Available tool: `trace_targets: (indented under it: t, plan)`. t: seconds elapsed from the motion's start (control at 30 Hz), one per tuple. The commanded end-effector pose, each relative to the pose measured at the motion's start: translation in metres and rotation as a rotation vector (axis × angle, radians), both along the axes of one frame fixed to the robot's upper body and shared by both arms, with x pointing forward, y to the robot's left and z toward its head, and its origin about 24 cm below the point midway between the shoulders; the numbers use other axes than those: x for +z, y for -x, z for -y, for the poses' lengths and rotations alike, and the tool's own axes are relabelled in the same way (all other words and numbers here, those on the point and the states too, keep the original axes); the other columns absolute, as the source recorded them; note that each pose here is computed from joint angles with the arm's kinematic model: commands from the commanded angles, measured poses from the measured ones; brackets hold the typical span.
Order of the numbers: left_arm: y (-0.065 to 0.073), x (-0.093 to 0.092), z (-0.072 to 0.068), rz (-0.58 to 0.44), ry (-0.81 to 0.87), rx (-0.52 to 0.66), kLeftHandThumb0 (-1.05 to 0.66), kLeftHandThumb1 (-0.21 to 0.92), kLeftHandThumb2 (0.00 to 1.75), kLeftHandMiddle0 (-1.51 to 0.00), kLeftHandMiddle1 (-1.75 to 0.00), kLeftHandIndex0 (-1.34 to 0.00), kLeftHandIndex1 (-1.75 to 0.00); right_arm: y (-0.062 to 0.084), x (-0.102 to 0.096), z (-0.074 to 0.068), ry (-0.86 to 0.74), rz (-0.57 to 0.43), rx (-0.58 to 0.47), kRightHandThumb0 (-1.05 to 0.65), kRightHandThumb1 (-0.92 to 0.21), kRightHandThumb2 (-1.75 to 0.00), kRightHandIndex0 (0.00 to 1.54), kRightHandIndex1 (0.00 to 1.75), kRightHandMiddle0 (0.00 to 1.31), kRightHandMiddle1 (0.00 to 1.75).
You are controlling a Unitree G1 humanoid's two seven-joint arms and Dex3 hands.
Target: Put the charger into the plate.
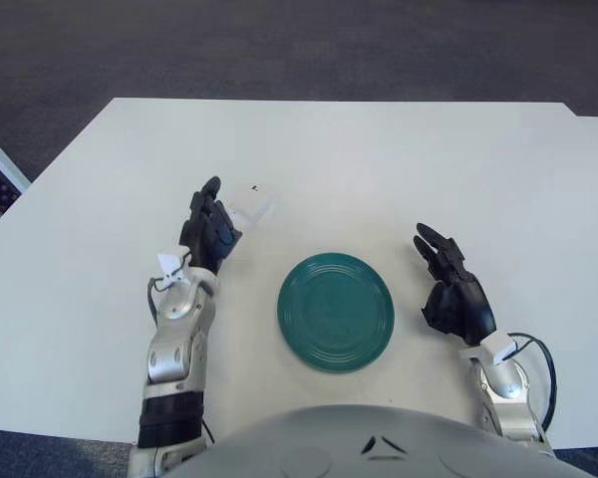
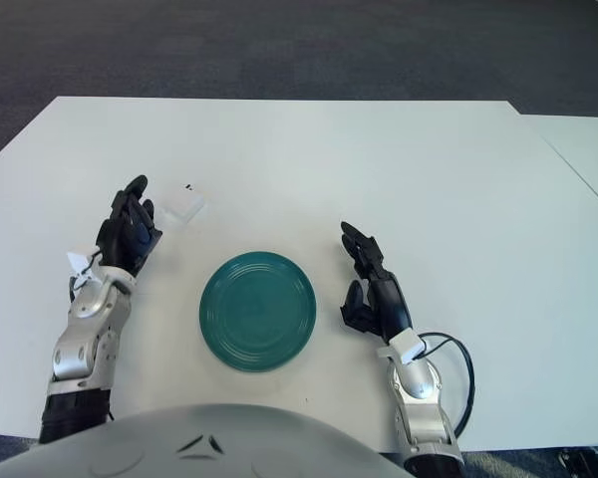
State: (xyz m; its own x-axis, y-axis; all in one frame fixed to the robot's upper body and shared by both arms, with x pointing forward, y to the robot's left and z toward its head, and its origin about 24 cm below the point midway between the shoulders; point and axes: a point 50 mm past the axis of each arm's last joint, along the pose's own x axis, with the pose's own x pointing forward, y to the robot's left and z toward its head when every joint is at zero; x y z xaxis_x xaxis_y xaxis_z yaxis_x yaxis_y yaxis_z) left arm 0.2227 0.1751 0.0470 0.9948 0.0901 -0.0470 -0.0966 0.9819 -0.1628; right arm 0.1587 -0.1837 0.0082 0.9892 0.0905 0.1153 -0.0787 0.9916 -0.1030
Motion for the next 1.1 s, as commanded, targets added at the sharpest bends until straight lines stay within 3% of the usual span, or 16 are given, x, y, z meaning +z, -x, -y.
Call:
trace_targets:
  t: [0.0,0.5,0.73,0.87,1.07]
  plan:
    - [0.003,-0.003,0.002,0.020,-0.001,-0.021,-0.99,0.92,0.98,0.00,0.00,0.00,-0.32,0.007,-0.013,0.001,-0.035,-0.099,-0.010,-0.98,-0.92,-1.17,0.16,0.00,0.00,0.38]
    - [0.015,-0.007,0.009,0.090,0.058,-0.022,-1.04,0.92,0.96,0.00,0.00,0.00,-0.19,0.007,-0.013,-0.006,-0.063,-0.086,0.005,-0.98,-0.92,-1.15,0.15,0.00,0.00,0.34]
    - [0.024,-0.012,0.012,0.079,0.075,-0.046,-1.04,0.92,1.00,0.00,0.00,0.00,-0.19,0.005,-0.011,-0.007,-0.002,-0.036,0.011,-0.98,-0.92,-1.14,0.11,0.00,0.00,0.31]
    - [0.028,-0.016,0.013,0.068,0.086,-0.042,-1.05,0.92,1.02,-0.03,0.00,0.00,-0.24,0.005,-0.010,-0.008,0.030,-0.009,0.014,-0.98,-0.92,-1.14,0.11,0.00,0.00,0.30]
    - [0.034,-0.025,0.014,0.060,0.146,-0.020,-1.05,0.92,1.02,-0.20,-0.01,0.00,-0.49,0.004,-0.008,-0.009,0.035,-0.011,0.016,-0.98,-0.92,-1.13,0.12,0.00,0.00,0.30]
